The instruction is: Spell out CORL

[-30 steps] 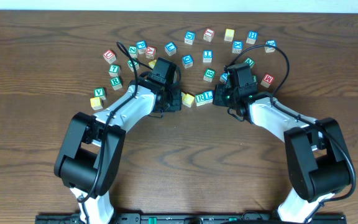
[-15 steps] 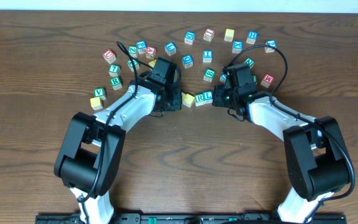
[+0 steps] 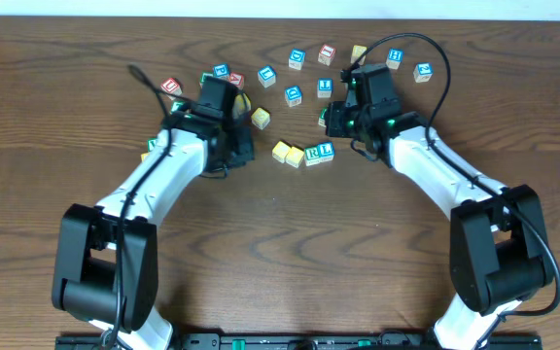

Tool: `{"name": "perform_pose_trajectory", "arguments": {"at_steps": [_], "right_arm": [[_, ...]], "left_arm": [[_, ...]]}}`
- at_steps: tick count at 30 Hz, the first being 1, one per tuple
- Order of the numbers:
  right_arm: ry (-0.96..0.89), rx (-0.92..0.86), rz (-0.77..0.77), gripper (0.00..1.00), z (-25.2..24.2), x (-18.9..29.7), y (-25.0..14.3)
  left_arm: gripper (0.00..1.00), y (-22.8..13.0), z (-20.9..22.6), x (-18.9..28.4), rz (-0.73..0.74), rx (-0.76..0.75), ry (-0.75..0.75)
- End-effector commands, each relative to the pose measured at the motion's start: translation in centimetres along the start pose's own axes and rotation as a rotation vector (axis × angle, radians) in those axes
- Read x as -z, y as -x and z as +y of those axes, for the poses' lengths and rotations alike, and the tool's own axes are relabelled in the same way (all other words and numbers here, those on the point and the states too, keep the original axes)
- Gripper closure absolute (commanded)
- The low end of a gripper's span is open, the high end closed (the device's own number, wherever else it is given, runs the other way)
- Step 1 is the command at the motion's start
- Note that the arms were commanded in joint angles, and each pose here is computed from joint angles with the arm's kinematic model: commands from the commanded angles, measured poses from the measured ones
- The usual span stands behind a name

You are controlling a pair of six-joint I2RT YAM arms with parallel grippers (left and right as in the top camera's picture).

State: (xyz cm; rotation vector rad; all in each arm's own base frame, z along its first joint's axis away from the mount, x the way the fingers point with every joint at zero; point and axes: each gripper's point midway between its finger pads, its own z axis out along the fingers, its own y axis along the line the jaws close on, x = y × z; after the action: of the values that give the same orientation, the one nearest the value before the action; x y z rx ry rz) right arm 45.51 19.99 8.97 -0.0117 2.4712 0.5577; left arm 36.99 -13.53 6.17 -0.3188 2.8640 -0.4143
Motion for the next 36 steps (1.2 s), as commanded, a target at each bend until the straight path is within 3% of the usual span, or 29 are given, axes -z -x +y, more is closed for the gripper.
{"name": "perform_pose_trajectory", "arguments": {"at_steps": [1,16,36], "right_arm": [[0.054,0.010,-0.020,0.86,2.9,-0.5,0.1],[0.101,0.058,0.062,0.88,6.6,-6.4,-3.8],[0.076,0.055,0.153,0.93,6.8,-6.4,-6.6]], "left_arm": [[0.93,0.7,1.0,0.6,-0.009,0.149,0.020],[0.93,2.2,4.8,7.0,-0.151,0.201,0.117],[0.93,1.7,5.1,6.8,-0.131,0.193,0.129]]}}
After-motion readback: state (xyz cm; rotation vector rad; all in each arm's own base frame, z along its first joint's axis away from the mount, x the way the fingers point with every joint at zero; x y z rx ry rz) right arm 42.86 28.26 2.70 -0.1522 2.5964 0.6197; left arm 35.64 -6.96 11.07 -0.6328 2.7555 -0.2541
